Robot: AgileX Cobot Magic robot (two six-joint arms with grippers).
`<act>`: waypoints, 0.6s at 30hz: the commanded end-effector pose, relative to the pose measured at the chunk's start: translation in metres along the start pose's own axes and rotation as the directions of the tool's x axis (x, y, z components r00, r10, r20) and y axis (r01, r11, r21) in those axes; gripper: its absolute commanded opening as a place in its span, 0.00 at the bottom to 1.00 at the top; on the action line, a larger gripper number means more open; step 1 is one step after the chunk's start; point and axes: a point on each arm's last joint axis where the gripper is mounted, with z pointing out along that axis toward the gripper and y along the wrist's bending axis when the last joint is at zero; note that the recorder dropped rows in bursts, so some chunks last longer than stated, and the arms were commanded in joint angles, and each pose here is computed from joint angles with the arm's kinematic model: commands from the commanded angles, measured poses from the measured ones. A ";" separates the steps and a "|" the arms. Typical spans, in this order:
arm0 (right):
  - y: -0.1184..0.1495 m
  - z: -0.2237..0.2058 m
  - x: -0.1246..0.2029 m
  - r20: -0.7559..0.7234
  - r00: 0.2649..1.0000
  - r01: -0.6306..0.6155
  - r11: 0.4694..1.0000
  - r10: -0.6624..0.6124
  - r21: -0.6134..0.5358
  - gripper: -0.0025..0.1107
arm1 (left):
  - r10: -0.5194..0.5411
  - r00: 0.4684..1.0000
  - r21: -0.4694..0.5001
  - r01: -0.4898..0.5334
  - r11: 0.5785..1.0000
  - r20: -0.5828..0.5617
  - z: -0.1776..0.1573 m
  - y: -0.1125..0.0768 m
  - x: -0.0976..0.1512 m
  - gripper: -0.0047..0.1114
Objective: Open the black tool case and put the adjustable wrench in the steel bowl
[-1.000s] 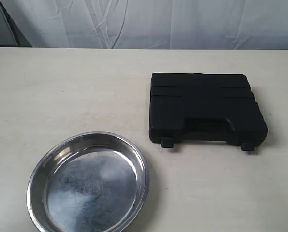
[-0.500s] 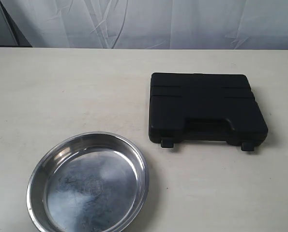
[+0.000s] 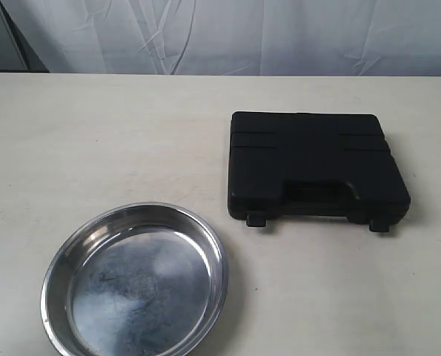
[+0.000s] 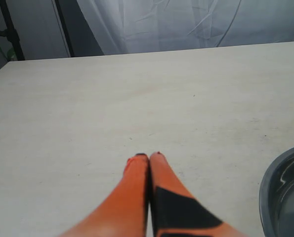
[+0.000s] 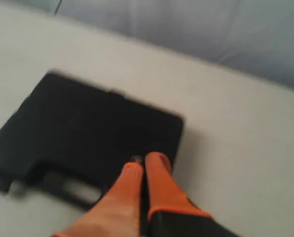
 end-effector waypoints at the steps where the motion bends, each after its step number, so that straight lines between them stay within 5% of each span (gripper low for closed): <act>1: 0.047 0.101 0.006 -0.353 0.877 0.176 0.902 -0.326 -0.395 0.02 | 0.002 1.000 0.007 -0.002 1.000 0.014 0.000 -0.001 -0.003 0.04; 5: 0.096 0.160 0.036 -0.497 0.699 0.250 0.827 -0.515 -0.504 0.14 | 0.002 1.000 0.007 -0.002 1.000 0.014 0.000 -0.001 -0.003 0.04; 10: 0.112 0.176 0.041 -0.469 0.662 0.331 0.790 -0.585 -0.517 0.43 | 0.002 1.000 0.007 -0.002 1.000 0.014 0.000 -0.001 -0.003 0.04; 18: 0.114 0.200 0.057 -0.515 0.615 0.314 0.785 -0.597 -0.535 0.40 | 0.002 1.000 0.007 -0.002 1.000 0.014 0.000 -0.001 -0.003 0.04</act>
